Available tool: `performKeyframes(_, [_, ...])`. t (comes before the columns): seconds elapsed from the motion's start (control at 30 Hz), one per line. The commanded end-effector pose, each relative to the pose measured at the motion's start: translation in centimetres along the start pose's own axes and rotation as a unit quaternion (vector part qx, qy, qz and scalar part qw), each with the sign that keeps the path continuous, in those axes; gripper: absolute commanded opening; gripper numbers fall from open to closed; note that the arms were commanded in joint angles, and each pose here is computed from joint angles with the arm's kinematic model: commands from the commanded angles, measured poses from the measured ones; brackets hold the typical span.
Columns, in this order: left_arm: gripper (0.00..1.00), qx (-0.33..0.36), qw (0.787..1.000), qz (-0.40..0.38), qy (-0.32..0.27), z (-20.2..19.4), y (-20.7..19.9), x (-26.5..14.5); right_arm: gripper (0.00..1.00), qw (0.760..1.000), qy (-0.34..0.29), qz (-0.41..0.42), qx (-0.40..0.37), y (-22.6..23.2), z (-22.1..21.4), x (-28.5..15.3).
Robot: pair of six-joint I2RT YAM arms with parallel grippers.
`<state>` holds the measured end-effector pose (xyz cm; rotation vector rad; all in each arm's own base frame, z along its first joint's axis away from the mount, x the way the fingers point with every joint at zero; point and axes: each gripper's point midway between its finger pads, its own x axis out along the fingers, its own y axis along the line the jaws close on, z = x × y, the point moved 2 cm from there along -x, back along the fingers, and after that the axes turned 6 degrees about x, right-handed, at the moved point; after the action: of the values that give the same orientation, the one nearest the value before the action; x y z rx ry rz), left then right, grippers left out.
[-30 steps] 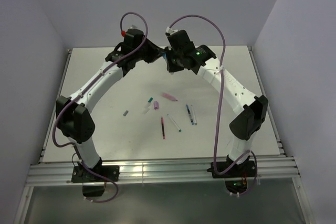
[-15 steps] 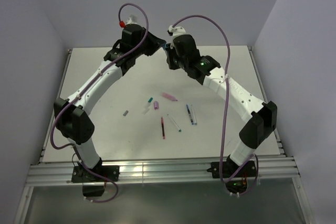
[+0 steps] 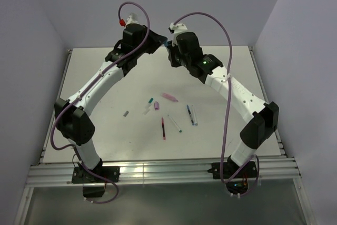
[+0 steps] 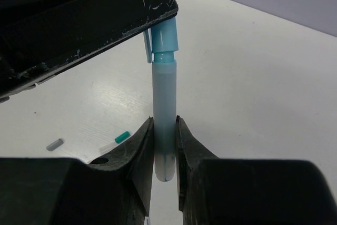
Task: Insert the pens into the pen caps
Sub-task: Press the pen cap onto the pen.
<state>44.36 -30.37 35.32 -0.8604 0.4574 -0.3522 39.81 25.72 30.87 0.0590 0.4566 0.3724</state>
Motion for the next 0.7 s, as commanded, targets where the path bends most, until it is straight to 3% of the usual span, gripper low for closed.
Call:
performKeyframes(0.0, [0.00,0.018,0.988,-0.017,0.155,-8.4,-1.2,-2.7,0.00,0.974,-0.221,0.034,0.027,0.6,12.9,-2.4])
performKeyframes(0.17, [0.00,0.047,0.987,-0.043,0.145,-7.9,-2.1,-2.9,0.00,0.967,-0.222,0.117,0.050,1.5,14.6,-3.3])
performKeyframes(0.4, [0.00,0.070,0.984,-0.064,0.150,-8.5,-2.4,-3.3,0.00,0.955,-0.212,0.171,0.119,0.7,16.0,-4.1])
performKeyframes(0.67, [0.00,0.059,0.981,-0.081,0.168,-9.5,-3.2,-3.5,0.00,0.950,-0.258,0.137,0.107,-0.6,19.0,-5.9])
